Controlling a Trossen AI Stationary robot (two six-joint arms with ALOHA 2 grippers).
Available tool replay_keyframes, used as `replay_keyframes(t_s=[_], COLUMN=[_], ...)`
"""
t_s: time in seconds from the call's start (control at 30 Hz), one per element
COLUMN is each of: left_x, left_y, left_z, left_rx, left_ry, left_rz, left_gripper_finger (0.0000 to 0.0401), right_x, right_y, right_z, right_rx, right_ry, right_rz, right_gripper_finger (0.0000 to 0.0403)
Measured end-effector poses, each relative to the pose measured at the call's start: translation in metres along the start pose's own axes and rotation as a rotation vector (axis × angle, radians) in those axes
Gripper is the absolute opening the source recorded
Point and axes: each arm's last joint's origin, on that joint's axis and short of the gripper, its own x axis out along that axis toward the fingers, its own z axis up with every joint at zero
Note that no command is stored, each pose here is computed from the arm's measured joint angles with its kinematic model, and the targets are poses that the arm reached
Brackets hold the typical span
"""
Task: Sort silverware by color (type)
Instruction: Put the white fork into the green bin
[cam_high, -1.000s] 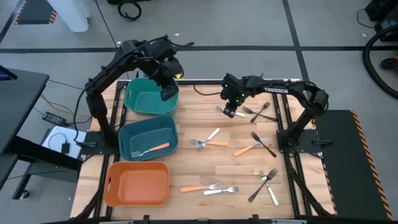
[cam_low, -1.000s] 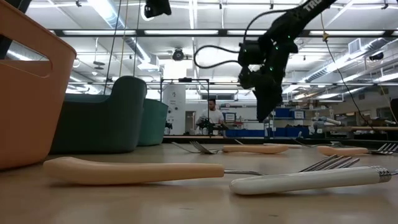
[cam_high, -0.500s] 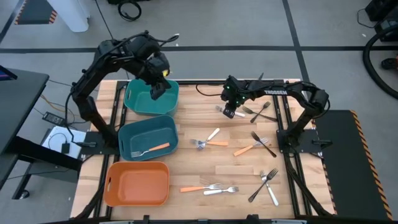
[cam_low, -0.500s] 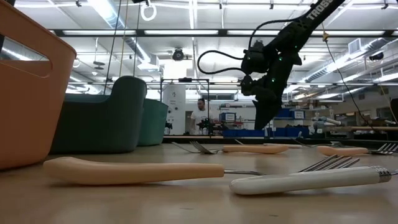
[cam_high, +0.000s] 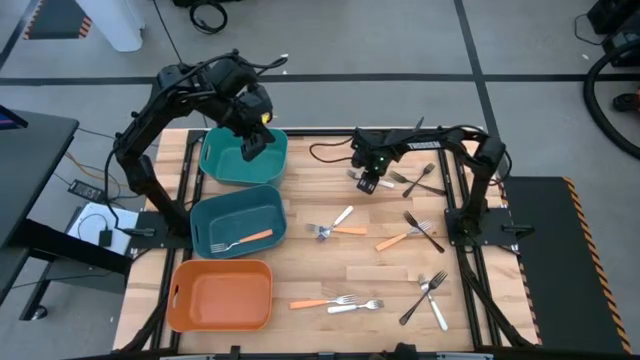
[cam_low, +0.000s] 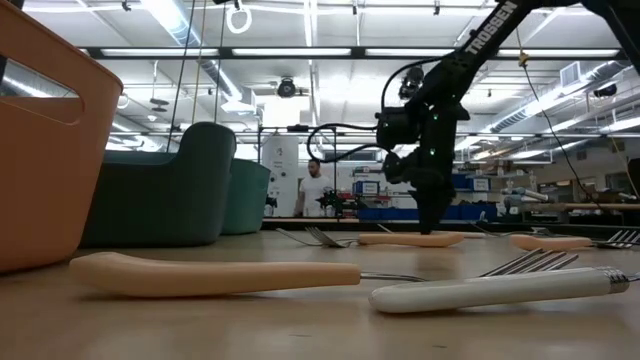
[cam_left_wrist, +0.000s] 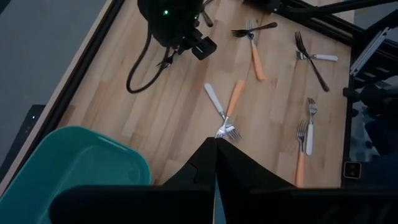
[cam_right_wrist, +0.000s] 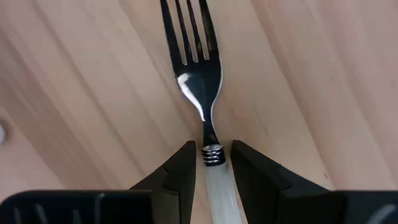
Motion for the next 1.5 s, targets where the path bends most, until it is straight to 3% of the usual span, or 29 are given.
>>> replay_keyframes(t_s=[0.17,0.37,0.6,0.73,0.83,1.07,1.37,1.5], left_x=[0.0,0.0,0.0,0.0,0.0,0.0,0.003,0.007], left_y=[0.0,0.0,0.0,0.0,0.0,0.0,0.001,0.0], left_z=[0.0,0.0,0.0,0.0,0.0,0.0,0.001,0.001], left_rx=[0.003,0.004,0.037,0.05,0.054,0.054,0.054,0.056], left_ry=[0.0,0.0,0.001,0.001,0.001,0.002,0.011,0.027], left_rz=[0.004,0.005,0.005,0.004,0.005,0.006,0.005,0.001], left_gripper_finger=[0.0018,0.0018,0.0018,0.0018,0.0018,0.0018,0.0018,0.0024], right_x=[0.006,0.009,-0.012,-0.044,-0.06,-0.119,-0.225,-0.248], right_y=[-0.001,-0.001,0.001,0.004,0.008,0.028,0.058,0.064], right_z=[0.002,0.002,0.004,0.014,0.008,0.001,-0.001,-0.002], right_rx=[0.015,0.033,0.034,0.02,0.038,0.005,-0.059,-0.086], right_ry=[0.034,0.052,0.048,-0.042,-0.014,-0.155,-0.617,-0.743], right_rz=[0.041,0.043,0.092,0.121,0.141,0.165,0.179,0.189], right_gripper_finger=[0.0105,0.0033,0.0033,0.0033,0.0033,0.0032,0.0032,0.0032])
